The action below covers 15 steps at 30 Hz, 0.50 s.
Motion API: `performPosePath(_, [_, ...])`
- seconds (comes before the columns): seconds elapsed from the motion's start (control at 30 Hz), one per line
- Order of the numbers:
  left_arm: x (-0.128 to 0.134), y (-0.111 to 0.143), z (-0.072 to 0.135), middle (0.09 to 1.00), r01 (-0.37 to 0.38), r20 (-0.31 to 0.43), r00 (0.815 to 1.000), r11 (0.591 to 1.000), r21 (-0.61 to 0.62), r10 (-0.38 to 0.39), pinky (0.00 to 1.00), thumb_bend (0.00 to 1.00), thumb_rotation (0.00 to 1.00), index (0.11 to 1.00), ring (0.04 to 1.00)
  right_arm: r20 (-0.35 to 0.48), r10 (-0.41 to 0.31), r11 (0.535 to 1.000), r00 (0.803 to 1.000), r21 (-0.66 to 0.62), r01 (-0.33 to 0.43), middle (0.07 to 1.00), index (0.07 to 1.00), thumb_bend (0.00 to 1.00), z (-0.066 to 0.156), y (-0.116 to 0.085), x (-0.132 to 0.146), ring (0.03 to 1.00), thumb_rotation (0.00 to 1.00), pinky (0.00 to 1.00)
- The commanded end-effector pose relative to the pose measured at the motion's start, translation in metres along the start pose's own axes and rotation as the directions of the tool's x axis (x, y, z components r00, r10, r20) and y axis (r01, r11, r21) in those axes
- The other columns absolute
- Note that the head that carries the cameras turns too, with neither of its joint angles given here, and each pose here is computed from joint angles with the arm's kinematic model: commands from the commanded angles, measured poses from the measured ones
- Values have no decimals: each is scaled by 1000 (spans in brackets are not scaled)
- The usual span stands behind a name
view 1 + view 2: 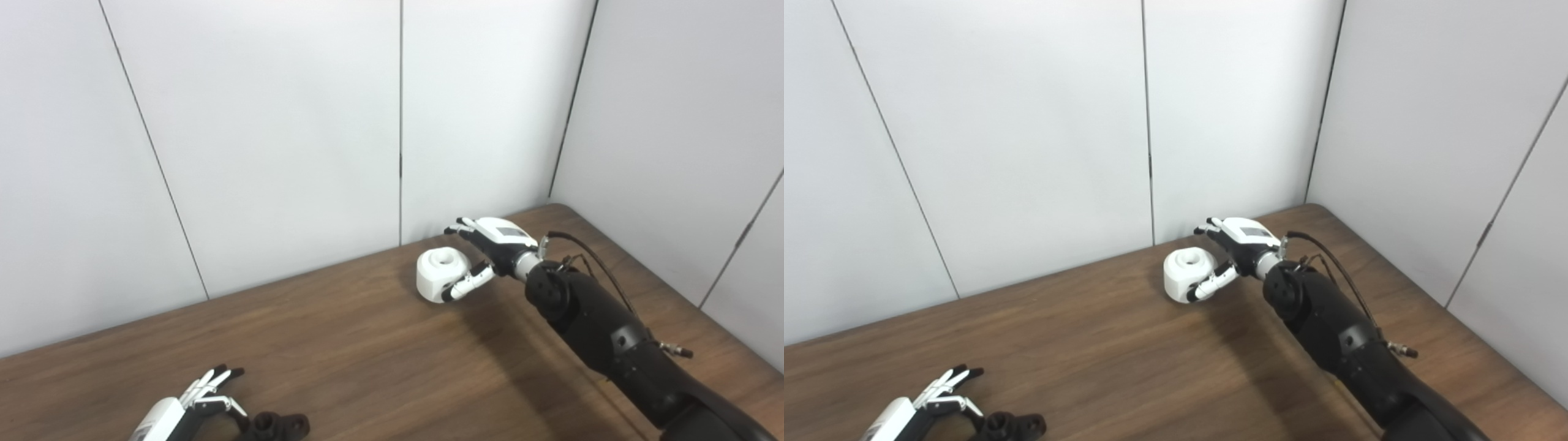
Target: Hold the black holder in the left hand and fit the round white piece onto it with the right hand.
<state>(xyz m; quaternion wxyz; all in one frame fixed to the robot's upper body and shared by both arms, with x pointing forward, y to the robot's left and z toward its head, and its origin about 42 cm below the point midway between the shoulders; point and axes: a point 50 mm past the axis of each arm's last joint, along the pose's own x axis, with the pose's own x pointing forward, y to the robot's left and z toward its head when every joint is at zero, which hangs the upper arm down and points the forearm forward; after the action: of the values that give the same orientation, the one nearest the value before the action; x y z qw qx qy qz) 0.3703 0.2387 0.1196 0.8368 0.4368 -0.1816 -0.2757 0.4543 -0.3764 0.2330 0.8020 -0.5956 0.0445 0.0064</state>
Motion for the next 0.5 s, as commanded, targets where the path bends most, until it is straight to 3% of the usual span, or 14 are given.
performPosePath(0.0, [-14, 3, -11, 944, 59, -36, 998, 997, 45, -57, 1000, 514, 48, 481, 1000, 37, -108, 994, 993, -15, 109, 1000, 904, 1000, 3, -46, 6, 1000, 474, 868])
performPosePath(0.47, [-17, 3, -10, 950, 56, -35, 998, 998, 35, -54, 1000, 514, 47, 481, 1000, 21, -108, 993, 994, -55, 109, 1000, 887, 1000, 1, -63, 6, 1000, 411, 864])
